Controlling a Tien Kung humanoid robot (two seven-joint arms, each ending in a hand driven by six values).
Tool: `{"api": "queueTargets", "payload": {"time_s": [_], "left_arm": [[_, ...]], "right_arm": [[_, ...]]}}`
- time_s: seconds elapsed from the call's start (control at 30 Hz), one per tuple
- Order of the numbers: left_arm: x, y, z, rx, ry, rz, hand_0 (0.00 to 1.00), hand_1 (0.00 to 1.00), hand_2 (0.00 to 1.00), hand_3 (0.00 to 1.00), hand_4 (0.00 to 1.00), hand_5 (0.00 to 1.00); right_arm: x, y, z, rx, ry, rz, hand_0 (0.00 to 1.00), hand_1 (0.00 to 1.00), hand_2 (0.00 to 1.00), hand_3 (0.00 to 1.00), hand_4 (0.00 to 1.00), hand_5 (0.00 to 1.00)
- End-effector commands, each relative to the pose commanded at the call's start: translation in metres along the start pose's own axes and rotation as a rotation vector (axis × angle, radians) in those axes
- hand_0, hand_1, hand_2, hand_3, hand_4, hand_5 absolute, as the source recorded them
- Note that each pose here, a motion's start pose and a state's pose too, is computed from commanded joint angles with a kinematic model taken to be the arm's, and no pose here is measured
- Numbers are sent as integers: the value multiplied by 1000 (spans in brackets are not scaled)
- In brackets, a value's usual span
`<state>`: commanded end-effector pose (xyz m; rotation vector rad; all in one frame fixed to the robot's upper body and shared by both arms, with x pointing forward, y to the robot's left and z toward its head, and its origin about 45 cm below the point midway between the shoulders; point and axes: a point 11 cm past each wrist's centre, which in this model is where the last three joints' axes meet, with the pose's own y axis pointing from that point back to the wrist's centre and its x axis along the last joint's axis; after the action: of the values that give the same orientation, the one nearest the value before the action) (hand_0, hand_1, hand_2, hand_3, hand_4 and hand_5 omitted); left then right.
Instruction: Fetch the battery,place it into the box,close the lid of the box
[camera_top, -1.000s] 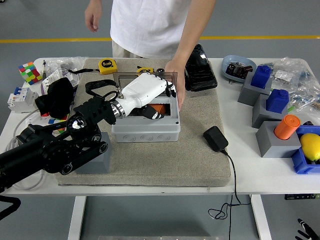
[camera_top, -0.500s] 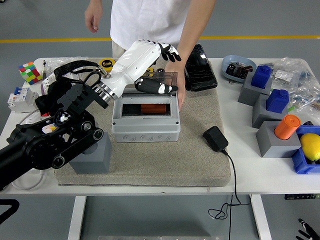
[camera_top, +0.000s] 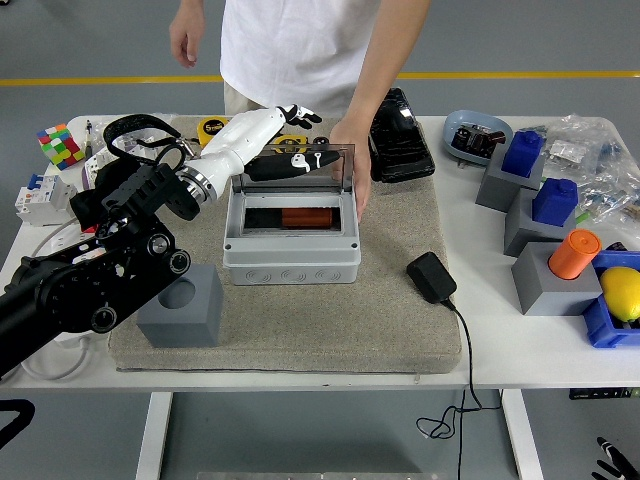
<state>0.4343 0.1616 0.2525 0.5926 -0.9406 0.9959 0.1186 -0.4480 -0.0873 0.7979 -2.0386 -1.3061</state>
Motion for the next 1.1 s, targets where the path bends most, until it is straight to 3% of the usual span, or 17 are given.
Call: {"api": "queueTargets", "payload": {"time_s": [0.17, 0.53, 0.93, 1.1], "left_arm": [[-3, 9, 0, -1, 15, -14, 693, 795, 755, 793, 998, 998], [-16, 46, -2, -24, 90, -33, 627, 763, 724, 768, 998, 998], [-47, 87, -32, 64, 157, -76, 577, 740, 719, 755, 998, 998], [-52, 100, -36, 82, 190, -78, 572, 738, 717, 753, 998, 998]], "right_arm": [[0, 0, -1, 3, -3, -1, 624, 681, 657, 545, 914, 493], [1, 0, -4, 10, -7, -3, 623, 681, 657, 545, 914, 493], [2, 0, -6, 14, -9, -5, 624, 681, 657, 545, 915, 494], [2, 0, -5, 13, -8, -5, 624, 681, 657, 545, 915, 495]]}}
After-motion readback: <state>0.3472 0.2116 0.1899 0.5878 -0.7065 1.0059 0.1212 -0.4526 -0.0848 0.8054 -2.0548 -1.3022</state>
